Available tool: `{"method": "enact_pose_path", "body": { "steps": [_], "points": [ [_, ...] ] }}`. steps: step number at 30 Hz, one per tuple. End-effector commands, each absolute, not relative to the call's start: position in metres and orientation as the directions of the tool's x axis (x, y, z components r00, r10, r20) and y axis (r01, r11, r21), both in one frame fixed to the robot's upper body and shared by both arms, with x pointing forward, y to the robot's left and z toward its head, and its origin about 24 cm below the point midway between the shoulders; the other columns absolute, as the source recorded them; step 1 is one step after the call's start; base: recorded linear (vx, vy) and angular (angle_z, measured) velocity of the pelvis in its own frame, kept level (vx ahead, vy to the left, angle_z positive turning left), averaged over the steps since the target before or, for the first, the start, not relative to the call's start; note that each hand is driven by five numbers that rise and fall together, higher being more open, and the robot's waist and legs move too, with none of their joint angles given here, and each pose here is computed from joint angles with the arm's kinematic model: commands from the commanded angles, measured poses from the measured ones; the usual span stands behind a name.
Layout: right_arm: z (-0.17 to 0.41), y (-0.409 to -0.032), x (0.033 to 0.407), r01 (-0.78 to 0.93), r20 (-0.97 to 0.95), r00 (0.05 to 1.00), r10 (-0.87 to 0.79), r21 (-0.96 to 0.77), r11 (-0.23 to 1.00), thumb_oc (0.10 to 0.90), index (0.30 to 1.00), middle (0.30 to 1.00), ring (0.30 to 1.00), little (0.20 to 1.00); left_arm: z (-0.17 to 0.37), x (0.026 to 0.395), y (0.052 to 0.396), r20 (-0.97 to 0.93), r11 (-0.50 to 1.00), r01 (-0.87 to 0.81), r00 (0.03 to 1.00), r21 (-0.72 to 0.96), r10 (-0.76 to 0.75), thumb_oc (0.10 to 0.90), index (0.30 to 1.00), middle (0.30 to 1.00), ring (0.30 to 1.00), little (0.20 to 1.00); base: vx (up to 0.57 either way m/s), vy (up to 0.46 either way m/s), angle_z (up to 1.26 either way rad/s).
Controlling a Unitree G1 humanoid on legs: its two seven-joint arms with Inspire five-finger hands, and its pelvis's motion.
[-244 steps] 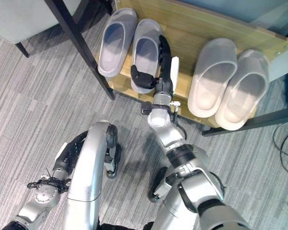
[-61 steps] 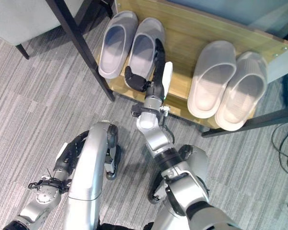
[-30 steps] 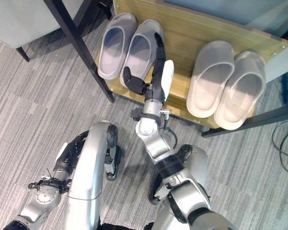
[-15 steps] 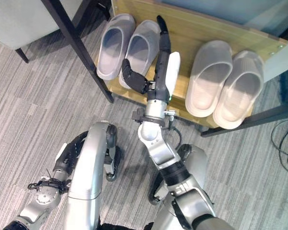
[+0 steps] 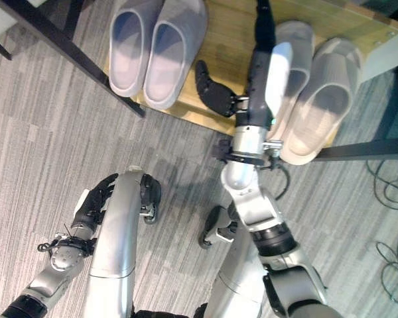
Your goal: Arrange the slippers neatly on the shoe rack.
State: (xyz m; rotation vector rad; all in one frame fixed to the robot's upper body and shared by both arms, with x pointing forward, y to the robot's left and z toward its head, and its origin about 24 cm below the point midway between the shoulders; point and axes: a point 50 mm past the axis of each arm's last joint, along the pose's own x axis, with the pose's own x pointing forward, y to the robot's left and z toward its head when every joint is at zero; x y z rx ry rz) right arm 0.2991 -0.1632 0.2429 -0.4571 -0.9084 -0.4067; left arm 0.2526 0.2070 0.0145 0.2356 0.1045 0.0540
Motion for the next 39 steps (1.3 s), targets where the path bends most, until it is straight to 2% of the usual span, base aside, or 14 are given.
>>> {"method": "enact_pose_path", "body": {
  "steps": [1,5,6,7,9,10,12,13,17,19,23,26,32,39],
  "points": [
    [0.268,-0.14,0.265,0.417,0.935,0.355,0.03,-0.187,0.89,0.8,0.9,0.9,0.9,0.9,0.081,0.284,0.168,0.266,0.999,-0.032,0.964,0.027,0.024,0.8,0.9,0.9,0.9,0.9,-0.11,0.064,0.01],
    [0.226,-0.148,0.273,0.37,0.837,0.533,0.121,-0.36,0.857,0.8,0.9,0.9,0.9,0.9,0.061,0.274,0.167,0.196,0.998,0.028,0.98,0.064,-0.04,0.8,0.9,0.9,0.9,0.9,-0.16,0.04,-0.05],
    [0.226,-0.148,0.273,0.37,0.837,0.534,0.121,-0.36,0.856,0.8,0.9,0.9,0.9,0.9,0.06,0.274,0.167,0.196,0.998,0.028,0.98,0.064,-0.04,0.8,0.9,0.9,0.9,0.9,-0.19,0.011,-0.17],
    [0.193,-0.148,0.278,0.294,0.734,0.653,0.188,-0.475,0.83,0.8,0.9,0.9,0.9,0.9,0.046,0.27,0.165,0.136,0.994,0.064,0.988,0.088,-0.076,0.8,0.9,0.9,0.9,0.9,-0.19,0.004,-0.13],
    [0.182,-0.149,0.28,0.267,0.694,0.689,0.208,-0.51,0.818,0.8,0.9,0.9,0.9,0.9,0.041,0.268,0.165,0.116,0.993,0.073,0.99,0.096,-0.083,0.8,0.9,0.9,0.9,0.9,-0.13,0.0,-0.04],
    [0.157,-0.152,0.282,0.216,0.602,0.766,0.226,-0.572,0.791,0.8,0.9,0.9,0.9,0.9,0.033,0.264,0.164,0.086,0.991,0.091,0.991,0.102,-0.099,0.8,0.9,0.9,0.9,0.9,-0.02,-0.006,0.06],
    [0.144,-0.154,0.281,0.184,0.555,0.798,0.236,-0.597,0.781,0.8,0.9,0.9,0.9,0.9,0.028,0.26,0.164,0.063,0.99,0.099,0.992,0.1,-0.106,0.8,0.9,0.9,0.9,0.9,0.03,-0.005,0.11],
    [0.118,-0.163,0.279,0.129,0.444,0.861,0.247,-0.661,0.739,0.8,0.9,0.9,0.9,0.9,0.017,0.254,0.169,0.016,0.988,0.106,0.994,0.113,-0.108,0.8,0.9,0.9,0.9,0.9,0.06,0.003,0.1],
    [0.065,-0.179,0.269,0.004,0.219,0.947,0.234,-0.738,0.675,0.8,0.9,0.9,0.9,0.9,0.003,0.241,0.176,-0.047,0.982,0.129,0.991,0.135,-0.124,0.8,0.9,0.9,0.9,0.9,0.11,-0.035,0.01],
    [0.065,-0.179,0.269,0.005,0.22,0.947,0.234,-0.738,0.675,0.8,0.9,0.9,0.9,0.9,0.003,0.241,0.176,-0.046,0.982,0.129,0.991,0.135,-0.124,0.8,0.9,0.9,0.9,0.9,0.02,-0.009,-0.06],
    [0.0,-0.203,0.249,-0.149,-0.077,0.987,0.142,-0.769,0.622,0.8,0.9,0.9,0.9,0.9,-0.012,0.227,0.189,-0.125,0.976,0.133,0.986,0.172,-0.112,0.8,0.9,0.9,0.9,0.9,0.09,-0.042,-0.03],
    [-0.018,-0.209,0.242,-0.19,-0.155,0.982,0.11,-0.773,0.606,0.8,0.9,0.9,0.9,0.9,-0.015,0.224,0.192,-0.141,0.974,0.132,0.984,0.183,-0.107,0.8,0.9,0.9,0.9,0.9,0.13,-0.051,0.01],
    [-0.073,-0.221,0.208,-0.351,-0.416,0.909,0.02,-0.74,0.574,0.8,0.9,0.9,0.9,0.9,-0.02,0.214,0.197,-0.181,0.965,0.164,0.975,0.207,-0.127,0.8,0.9,0.9,0.9,0.9,0.14,-0.061,-0.11],
    [-0.109,-0.227,0.175,-0.432,-0.577,0.814,-0.072,-0.683,0.588,0.8,0.9,0.9,0.9,0.9,-0.016,0.213,0.189,-0.164,0.964,0.194,0.973,0.182,-0.164,0.8,0.9,0.9,0.9,0.9,0.07,-0.039,-0.06]
  ]
}}
